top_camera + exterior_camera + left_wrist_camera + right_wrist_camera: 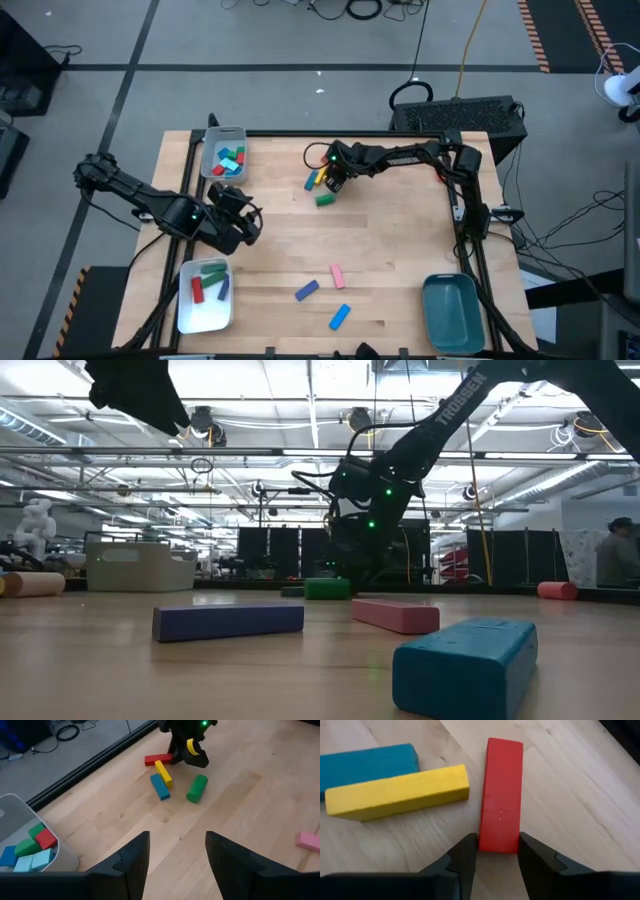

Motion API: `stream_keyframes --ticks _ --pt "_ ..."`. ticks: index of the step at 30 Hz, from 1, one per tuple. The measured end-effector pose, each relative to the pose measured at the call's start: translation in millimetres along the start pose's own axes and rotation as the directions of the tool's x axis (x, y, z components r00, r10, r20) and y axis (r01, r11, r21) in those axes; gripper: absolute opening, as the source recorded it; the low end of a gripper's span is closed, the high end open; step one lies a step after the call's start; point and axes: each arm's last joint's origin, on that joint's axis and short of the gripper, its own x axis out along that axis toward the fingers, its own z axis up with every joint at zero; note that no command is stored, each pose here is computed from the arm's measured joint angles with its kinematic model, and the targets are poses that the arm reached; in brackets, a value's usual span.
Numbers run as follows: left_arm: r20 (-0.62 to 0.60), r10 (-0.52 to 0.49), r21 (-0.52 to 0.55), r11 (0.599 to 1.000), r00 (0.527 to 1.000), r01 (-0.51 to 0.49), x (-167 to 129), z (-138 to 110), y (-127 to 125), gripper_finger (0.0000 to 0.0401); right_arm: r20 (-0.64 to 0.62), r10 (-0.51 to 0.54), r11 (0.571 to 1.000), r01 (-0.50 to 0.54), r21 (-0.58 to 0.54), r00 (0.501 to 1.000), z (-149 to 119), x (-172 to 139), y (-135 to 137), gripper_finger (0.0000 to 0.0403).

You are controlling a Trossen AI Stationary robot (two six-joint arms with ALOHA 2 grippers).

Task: Sort blocks by size
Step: Put the red rectangular block into the white bin

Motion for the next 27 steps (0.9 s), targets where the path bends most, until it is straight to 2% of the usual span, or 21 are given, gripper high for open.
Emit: stream_keyframes --ticks 5,9,15,21,27 --pt "0.000 0.000 0.000 1.000 1.000 0.000 0.0 0.0 0.0 0.0194 -0.019 0.008 1.000 -0.007 0.029 1.000 -0.5 0.6 -3.9 0.0105" --pt "0.014 0.010 0.029 1.000 1.000 -0.011 0.0 0.3 0.3 0.0194 -0.017 0.009 1.000 -0.009 0.005 1.000 -0.5 0.0 -2.4 0.0076" --pt "0.010 0.026 0.117 0.993 1.000 -0.026 3.6 -1.5 -3.1 0.0194 -0.007 -0.003 1.000 0.003 -0.028 1.000 -1.7 -3.3 6.9 0.0076" --pt "-0.005 0.050 0.046 0.998 0.999 -0.050 10.8 -5.1 -9.4 0.0194 0.059 -0.139 0.981 0.145 -0.132 0.989 -0.7 -21.3 21.1 0.0076" --pt "-0.030 0.081 0.027 0.996 0.996 -0.080 20.1 -6.2 -12.2 0.0194 0.193 -0.247 0.914 0.295 -0.280 0.949 3.2 -55.1 47.0 0.0076"
